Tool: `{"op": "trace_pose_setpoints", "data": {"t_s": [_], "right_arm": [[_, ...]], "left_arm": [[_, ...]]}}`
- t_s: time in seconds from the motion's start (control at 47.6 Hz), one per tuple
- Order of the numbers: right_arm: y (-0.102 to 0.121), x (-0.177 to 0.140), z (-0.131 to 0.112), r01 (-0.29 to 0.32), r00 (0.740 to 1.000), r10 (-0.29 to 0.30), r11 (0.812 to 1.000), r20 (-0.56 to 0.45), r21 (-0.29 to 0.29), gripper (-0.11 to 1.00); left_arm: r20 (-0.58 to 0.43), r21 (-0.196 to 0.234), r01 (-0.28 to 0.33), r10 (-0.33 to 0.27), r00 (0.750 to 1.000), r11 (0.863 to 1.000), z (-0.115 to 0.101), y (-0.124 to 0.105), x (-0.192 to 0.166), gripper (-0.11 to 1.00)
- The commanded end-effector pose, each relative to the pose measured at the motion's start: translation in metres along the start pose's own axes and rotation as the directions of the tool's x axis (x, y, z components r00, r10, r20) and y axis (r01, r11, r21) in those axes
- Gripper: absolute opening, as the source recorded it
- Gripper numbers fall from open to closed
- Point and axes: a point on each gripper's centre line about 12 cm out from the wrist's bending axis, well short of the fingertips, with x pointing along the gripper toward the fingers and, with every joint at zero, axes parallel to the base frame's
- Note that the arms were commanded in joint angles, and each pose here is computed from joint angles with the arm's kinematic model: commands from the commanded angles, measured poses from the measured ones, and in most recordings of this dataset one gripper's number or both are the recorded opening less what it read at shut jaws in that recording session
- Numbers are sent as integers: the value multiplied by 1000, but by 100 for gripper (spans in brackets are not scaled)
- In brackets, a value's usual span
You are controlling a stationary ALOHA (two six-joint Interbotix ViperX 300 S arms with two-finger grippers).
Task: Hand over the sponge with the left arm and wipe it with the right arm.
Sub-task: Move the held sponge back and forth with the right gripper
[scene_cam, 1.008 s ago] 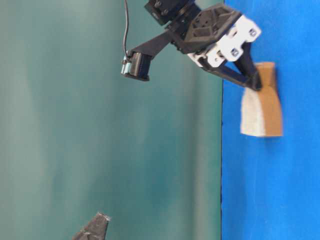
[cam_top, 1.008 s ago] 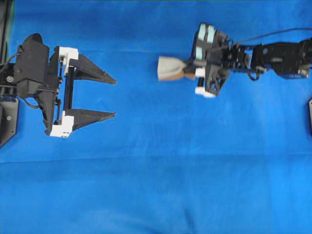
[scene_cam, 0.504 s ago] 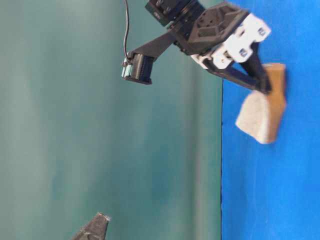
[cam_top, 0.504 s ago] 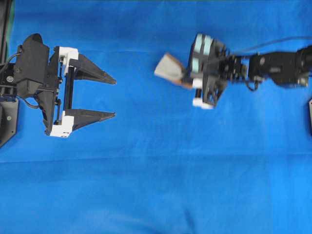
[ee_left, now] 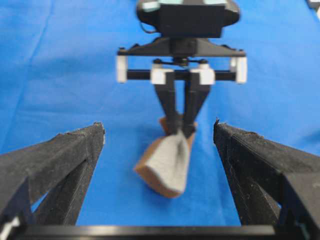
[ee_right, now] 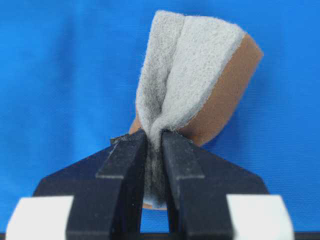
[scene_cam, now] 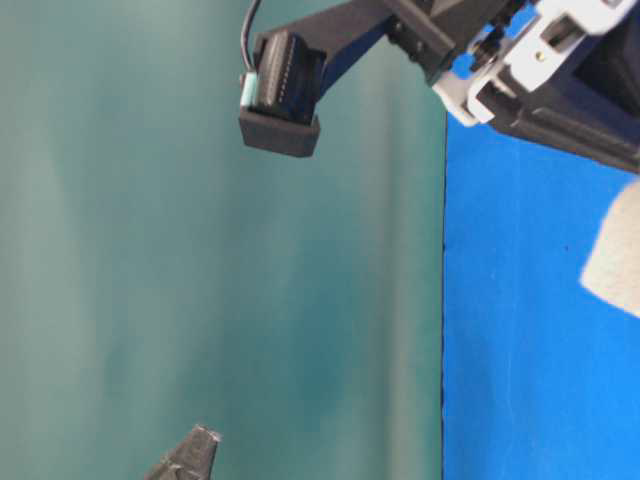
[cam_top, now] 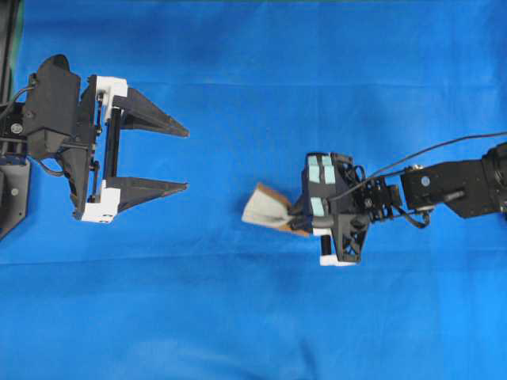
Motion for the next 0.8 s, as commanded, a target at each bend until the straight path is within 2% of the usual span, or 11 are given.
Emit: {"op": "trace_pose_setpoints", "data": {"t_s": [0.0, 0.126, 0.294, 0.42, 0.588, 0.651, 0.777], "right_arm": [[4, -3, 12, -10, 999, 10, 1000, 34, -7, 15], [-13, -4, 12, 23, 999, -23, 1000, 35, 2, 15], [-63, -9, 8, 117, 993, -118, 993, 24, 36, 15], [-109, -17, 3, 203, 979, -205, 977, 14, 58, 15], [-157, -30, 2, 292, 955, -294, 952, 19, 88, 15], [-171, -35, 2, 318, 947, -322, 943, 22, 100, 15], [-183, -39, 2, 341, 938, -345, 934, 23, 107, 15]], "left_arm": [[23, 1, 4, -4, 1000, 1000, 6, -1, -1, 90], [21, 1, 4, -4, 1000, 1000, 6, -1, -1, 90], [21, 1, 4, -4, 1000, 1000, 6, -1, -1, 90], [18, -1, 4, -4, 1000, 1000, 5, -1, -1, 90], [17, -1, 4, -4, 1000, 1000, 5, -1, -1, 90], [18, -1, 4, -4, 1000, 1000, 5, -1, -1, 90], [17, -1, 4, -4, 1000, 1000, 5, -1, -1, 90]]}}
